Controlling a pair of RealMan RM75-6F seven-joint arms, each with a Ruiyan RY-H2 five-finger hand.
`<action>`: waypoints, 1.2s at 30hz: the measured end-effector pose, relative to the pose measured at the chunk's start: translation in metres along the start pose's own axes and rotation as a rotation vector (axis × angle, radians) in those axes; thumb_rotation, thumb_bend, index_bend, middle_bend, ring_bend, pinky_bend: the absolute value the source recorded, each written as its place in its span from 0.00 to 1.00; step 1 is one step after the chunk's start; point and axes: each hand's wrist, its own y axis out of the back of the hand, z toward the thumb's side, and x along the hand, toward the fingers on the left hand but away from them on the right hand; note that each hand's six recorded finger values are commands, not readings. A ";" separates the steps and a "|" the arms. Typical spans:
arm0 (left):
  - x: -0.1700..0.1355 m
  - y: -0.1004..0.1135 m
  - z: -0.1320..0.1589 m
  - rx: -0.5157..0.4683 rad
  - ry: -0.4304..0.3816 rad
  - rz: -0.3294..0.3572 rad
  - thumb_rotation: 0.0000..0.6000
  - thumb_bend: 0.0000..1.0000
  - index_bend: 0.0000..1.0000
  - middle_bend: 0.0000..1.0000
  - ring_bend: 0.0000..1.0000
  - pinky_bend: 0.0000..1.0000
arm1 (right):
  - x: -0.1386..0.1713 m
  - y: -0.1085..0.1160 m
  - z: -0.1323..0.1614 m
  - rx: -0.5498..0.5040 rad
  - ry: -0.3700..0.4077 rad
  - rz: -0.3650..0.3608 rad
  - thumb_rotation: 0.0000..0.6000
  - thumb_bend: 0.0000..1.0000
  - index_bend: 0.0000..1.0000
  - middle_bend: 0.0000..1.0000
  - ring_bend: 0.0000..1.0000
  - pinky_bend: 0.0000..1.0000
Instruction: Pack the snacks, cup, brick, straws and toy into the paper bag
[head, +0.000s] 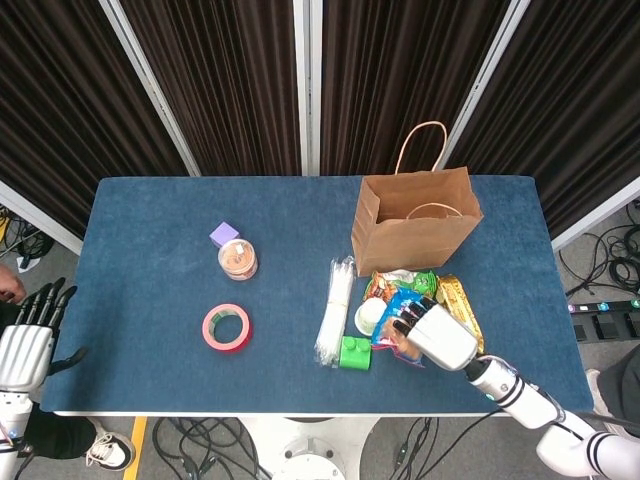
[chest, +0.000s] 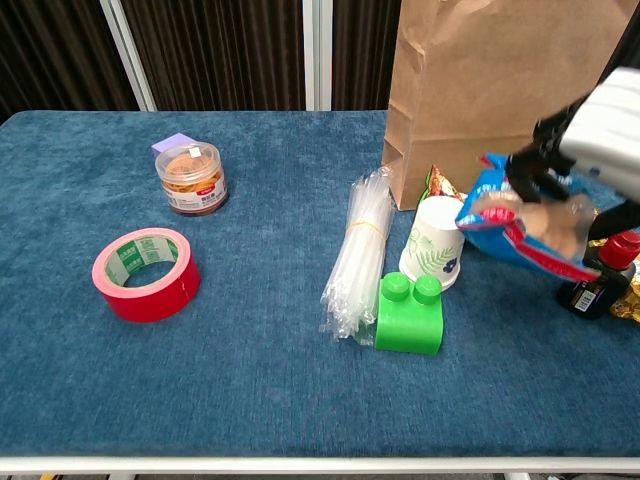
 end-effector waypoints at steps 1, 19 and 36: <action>0.000 0.001 0.000 0.001 0.000 0.001 1.00 0.18 0.11 0.11 0.01 0.14 | -0.002 0.007 -0.001 0.002 -0.002 -0.017 1.00 0.36 0.94 0.70 0.61 0.73; 0.004 0.002 0.006 0.005 -0.008 0.001 1.00 0.18 0.11 0.11 0.01 0.14 | -0.077 0.173 -0.066 0.182 -0.184 -0.374 1.00 0.36 0.95 0.70 0.61 0.74; 0.003 0.000 0.003 -0.002 -0.003 -0.004 1.00 0.18 0.11 0.11 0.01 0.14 | -0.126 0.165 -0.149 0.200 -0.543 -0.285 1.00 0.36 0.93 0.70 0.61 0.74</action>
